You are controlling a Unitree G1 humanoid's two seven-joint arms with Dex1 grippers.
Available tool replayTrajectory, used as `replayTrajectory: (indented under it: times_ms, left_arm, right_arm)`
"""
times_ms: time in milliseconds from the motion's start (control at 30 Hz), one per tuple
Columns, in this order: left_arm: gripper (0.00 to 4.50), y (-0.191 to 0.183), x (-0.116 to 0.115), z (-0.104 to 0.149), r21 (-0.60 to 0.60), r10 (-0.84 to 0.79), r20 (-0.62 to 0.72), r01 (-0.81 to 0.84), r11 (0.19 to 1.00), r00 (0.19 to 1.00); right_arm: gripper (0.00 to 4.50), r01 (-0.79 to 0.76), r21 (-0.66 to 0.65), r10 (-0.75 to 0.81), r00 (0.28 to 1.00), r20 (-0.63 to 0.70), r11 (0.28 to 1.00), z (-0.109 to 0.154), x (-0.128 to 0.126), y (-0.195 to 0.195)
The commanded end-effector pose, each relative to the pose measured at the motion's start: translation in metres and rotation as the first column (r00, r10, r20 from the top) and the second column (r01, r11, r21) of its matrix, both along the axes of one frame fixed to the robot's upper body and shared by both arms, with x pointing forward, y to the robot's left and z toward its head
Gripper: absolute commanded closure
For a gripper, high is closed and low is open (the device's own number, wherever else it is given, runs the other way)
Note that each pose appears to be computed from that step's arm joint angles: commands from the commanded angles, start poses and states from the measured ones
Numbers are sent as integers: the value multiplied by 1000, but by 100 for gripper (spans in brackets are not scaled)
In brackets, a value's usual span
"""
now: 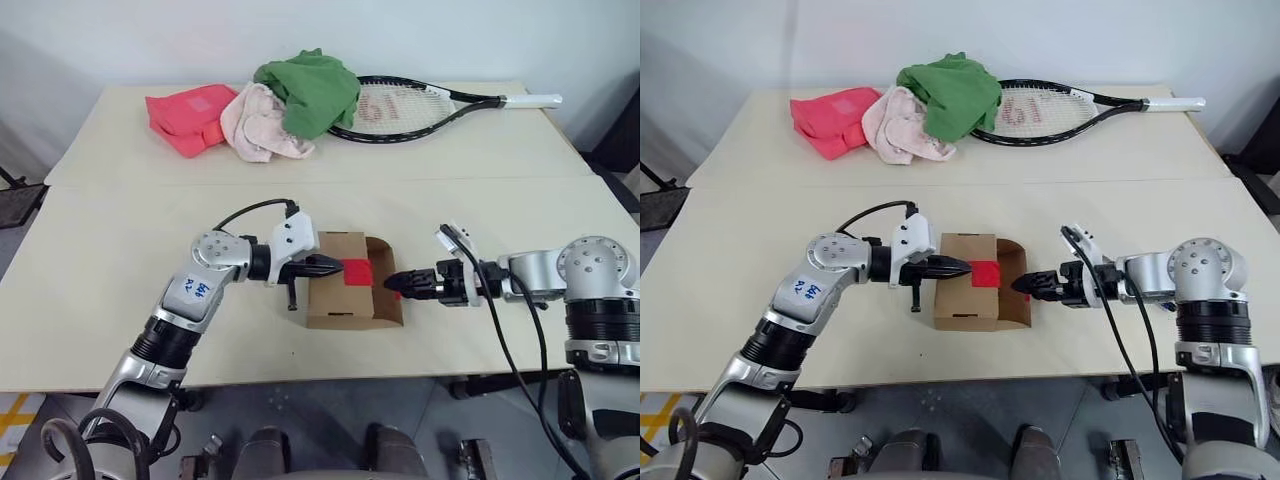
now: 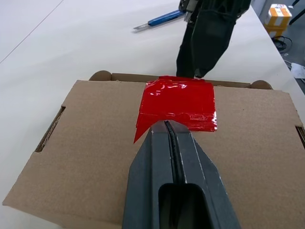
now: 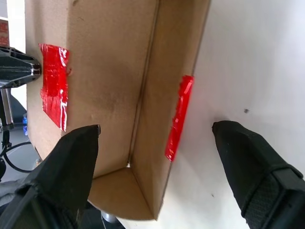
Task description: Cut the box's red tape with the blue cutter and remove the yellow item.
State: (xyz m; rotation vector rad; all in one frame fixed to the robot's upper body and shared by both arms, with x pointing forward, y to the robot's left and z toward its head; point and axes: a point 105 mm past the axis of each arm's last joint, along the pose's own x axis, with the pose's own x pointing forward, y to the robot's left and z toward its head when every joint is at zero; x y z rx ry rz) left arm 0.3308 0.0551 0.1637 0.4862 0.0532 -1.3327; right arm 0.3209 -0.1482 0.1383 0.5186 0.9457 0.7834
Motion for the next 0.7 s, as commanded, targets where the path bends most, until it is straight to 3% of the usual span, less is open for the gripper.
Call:
replayTrajectory:
  times_ms: [33, 233, 633, 700]
  left_arm:
    - [450, 0, -3, -8, 32, -6, -22, 7, 999, 1000]
    - [450, 1, -3, -7, 37, -2, -20, 3, 999, 1000]
    - [450, 0, -3, -7, 36, -6, -20, 7, 999, 1000]
    - [450, 1, -3, -7, 36, -3, -20, 4, 999, 1000]
  right_arm:
    - [69, -4, 23, 4, 1000, -14, 1000, -4, 0, 7]
    - [239, 46, 57, -44, 998, -38, 997, -11, 4, 6]
    - [239, -27, 50, 29, 999, -28, 998, -15, -1, 27]
    - [277, -17, 32, 18, 999, -30, 999, -17, 0, 26]
